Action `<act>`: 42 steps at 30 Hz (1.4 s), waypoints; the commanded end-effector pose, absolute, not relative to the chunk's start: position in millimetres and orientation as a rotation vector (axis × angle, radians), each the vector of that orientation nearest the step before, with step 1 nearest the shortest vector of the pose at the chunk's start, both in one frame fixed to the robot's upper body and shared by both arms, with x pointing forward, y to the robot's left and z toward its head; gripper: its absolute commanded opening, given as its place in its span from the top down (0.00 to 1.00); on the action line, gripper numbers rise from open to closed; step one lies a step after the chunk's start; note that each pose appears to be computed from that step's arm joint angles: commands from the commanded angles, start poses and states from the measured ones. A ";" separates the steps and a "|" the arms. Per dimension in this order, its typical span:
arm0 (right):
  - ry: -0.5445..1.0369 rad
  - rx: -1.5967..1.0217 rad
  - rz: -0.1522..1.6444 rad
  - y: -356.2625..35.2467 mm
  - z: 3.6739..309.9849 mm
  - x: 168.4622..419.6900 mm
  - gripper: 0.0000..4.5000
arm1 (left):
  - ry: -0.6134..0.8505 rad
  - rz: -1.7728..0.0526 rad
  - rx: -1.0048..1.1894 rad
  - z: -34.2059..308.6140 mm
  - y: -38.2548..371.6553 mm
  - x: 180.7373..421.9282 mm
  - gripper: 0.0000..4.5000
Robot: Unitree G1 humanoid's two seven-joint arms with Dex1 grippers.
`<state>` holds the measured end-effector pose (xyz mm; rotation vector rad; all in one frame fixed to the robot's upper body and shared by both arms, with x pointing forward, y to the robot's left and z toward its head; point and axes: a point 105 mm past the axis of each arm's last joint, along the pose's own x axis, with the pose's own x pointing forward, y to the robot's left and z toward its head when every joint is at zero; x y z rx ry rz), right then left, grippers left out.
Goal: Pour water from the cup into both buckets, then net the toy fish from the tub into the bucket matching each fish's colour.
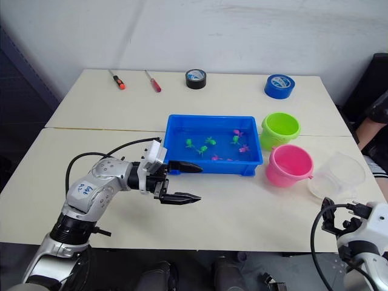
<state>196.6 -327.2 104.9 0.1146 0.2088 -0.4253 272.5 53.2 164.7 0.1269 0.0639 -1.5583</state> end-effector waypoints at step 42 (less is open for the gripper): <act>0.154 0.079 -0.670 -423.4 90.6 249.8 0.22 | -0.048 -1.456 0.147 198.2 46.1 271.1 0.00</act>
